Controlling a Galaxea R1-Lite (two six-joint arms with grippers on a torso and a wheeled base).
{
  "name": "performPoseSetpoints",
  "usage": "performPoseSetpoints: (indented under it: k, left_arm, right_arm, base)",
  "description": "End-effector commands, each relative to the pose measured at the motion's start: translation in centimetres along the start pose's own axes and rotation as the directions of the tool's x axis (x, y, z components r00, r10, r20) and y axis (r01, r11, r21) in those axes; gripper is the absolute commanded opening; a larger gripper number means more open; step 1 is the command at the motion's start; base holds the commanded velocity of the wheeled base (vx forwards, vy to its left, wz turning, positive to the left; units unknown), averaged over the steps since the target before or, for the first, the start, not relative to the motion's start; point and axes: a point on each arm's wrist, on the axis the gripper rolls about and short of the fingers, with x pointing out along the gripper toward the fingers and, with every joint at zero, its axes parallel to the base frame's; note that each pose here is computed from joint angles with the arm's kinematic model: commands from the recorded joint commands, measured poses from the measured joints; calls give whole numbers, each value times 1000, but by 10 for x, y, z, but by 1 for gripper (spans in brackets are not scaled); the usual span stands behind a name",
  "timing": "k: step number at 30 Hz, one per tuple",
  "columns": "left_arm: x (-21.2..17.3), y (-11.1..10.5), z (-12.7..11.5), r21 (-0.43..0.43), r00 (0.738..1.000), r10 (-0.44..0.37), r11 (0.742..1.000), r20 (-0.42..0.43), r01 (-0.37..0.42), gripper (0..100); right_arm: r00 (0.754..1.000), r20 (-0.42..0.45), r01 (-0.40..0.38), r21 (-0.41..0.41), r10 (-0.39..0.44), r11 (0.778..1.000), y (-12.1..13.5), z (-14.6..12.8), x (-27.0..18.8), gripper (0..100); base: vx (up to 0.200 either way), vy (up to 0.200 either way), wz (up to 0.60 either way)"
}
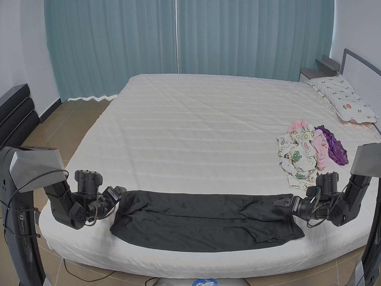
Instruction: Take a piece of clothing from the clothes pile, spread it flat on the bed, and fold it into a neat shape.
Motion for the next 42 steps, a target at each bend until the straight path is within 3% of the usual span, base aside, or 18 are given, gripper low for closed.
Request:
performPoseSetpoints:
  k: [1, 6, 7, 17, 30, 31, 36, 42]
  left_arm:
    - [5, -13, -5, 32, 1000, 3, 999, -16, -2, 100]
    - [15, -13, -12, 45, 999, 9, 999, -30, -8, 100]
    - [16, -12, -12, 50, 999, 10, 999, -31, -9, 0]
    - [17, 2, -4, 107, 992, 114, 987, 52, -119, 0]
    - [12, 4, -1, 95, 993, 109, 989, 52, -114, 0]
    - [12, 4, -1, 95, 993, 109, 989, 52, -114, 100]
    - [13, 0, -1, 99, 995, 91, 990, 51, -96, 100]
    - [15, -17, -19, 143, 999, 47, 989, 17, -49, 100]
  right_arm:
    - [1000, 10, 8, 29, -8, 1000, 7, -3, -8, 100]
    - [1000, 24, 6, 34, -7, 999, 5, -4, -9, 100]
    - [1000, 28, 4, 34, -5, 999, 5, -4, -9, 100]
    - [1000, 19, 14, 37, -15, 999, 1, -8, -7, 100]
    - [1000, 20, 18, 41, -18, 999, -1, -12, -12, 100]
    - [1000, 20, 18, 41, -18, 999, -1, -12, -12, 100]
    - [1000, 20, 17, 40, -18, 999, -1, -13, -12, 100]
    - [1000, 17, 12, 36, -12, 999, 0, -15, -12, 100]
  base:
    - [0, 0, 0]
    - [0, 0, 0]
    - [0, 0, 0]
    - [0, 0, 0]
    - [0, 0, 0]
    - [0, 0, 0]
    - [0, 0, 0]
    - [0, 0, 0]
